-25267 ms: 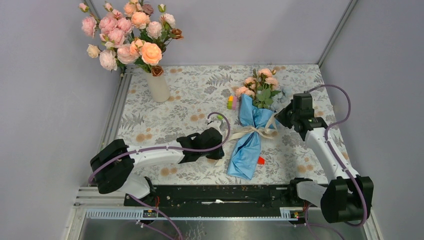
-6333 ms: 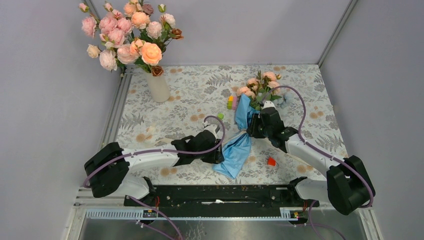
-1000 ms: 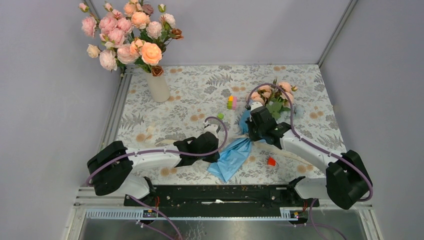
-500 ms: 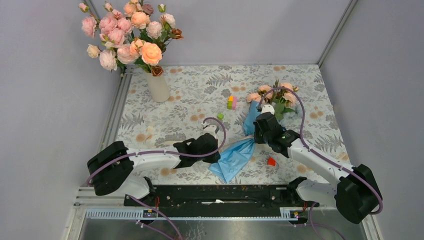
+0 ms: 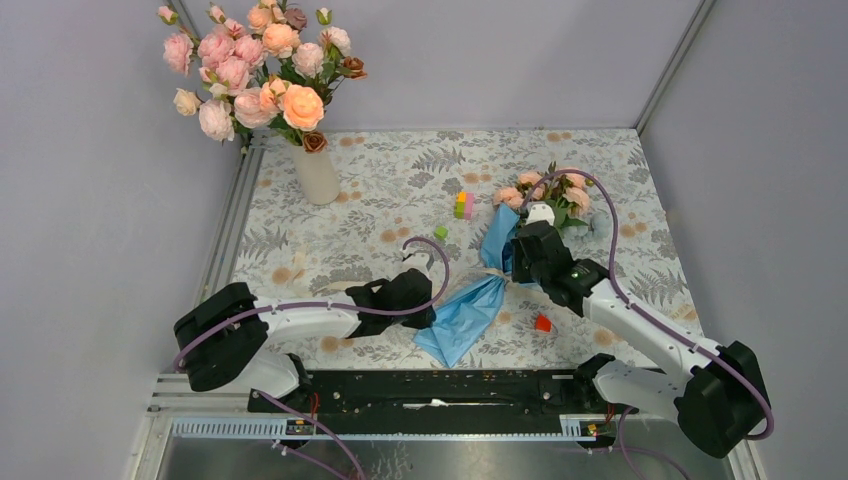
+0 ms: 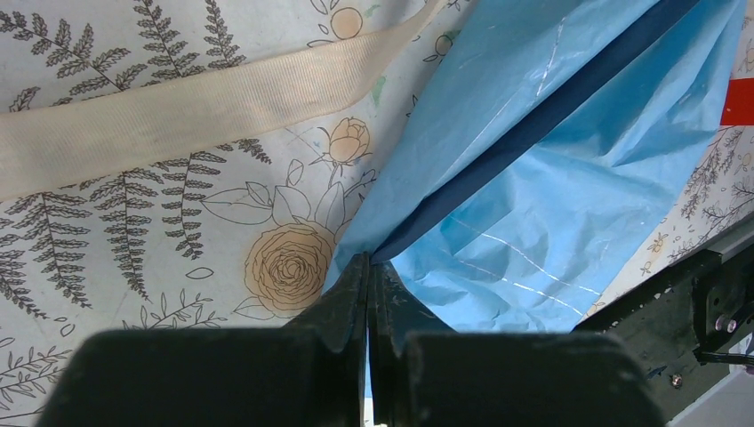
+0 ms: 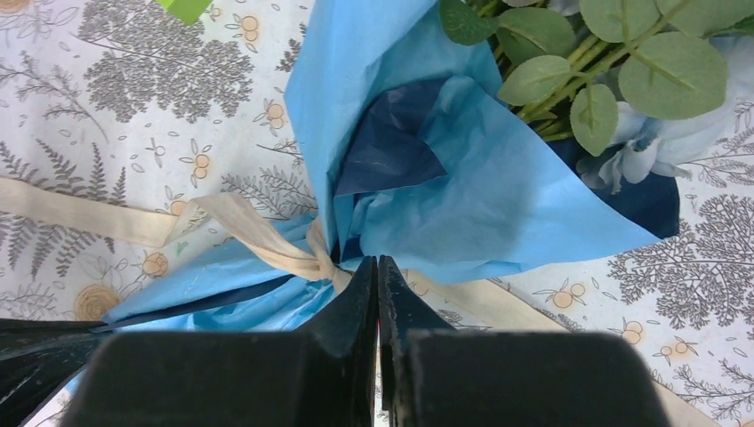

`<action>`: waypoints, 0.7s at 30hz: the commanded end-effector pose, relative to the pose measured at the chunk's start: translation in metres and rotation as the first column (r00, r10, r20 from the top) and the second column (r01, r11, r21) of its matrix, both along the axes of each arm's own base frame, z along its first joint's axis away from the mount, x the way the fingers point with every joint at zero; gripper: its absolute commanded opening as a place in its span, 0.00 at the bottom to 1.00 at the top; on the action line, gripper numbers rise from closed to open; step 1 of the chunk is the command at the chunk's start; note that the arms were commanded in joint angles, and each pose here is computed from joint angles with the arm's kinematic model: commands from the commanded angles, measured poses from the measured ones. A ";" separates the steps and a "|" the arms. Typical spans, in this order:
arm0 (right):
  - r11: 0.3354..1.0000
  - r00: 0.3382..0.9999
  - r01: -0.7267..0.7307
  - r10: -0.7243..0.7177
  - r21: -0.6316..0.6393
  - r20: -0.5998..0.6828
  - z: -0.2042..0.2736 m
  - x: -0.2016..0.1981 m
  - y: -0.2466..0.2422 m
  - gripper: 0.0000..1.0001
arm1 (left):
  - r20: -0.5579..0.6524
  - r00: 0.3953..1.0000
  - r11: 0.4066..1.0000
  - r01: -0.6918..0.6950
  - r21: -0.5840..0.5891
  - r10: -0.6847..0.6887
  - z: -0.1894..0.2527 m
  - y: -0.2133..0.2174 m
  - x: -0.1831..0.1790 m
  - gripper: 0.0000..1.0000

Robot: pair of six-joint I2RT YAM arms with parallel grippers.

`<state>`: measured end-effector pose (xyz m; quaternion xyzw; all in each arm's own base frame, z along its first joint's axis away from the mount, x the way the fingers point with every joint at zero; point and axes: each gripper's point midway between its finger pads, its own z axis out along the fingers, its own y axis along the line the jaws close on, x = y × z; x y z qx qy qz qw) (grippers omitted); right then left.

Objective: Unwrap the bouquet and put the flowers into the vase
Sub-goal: Untie the ribbon from the wrapping paper.

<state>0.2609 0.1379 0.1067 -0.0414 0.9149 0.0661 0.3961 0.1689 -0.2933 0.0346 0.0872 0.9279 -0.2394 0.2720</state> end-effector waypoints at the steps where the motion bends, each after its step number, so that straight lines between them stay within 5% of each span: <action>1: 0.993 0.995 -0.095 0.095 0.067 0.001 0.018 -0.001 0.020 0.03 | 0.023 1.000 1.000 -0.018 -0.016 0.018 0.009 0.001 0.004 0.00; 6: 0.973 0.983 -0.173 0.180 0.151 -0.031 0.012 -0.009 0.042 0.15 | 0.029 0.999 1.000 -0.014 -0.018 0.015 0.012 -0.001 0.005 0.00; 21: 0.988 0.995 -0.100 0.101 0.119 0.001 0.018 0.010 0.037 0.15 | 0.018 1.000 1.000 -0.014 -0.017 0.015 0.010 -0.001 0.003 0.00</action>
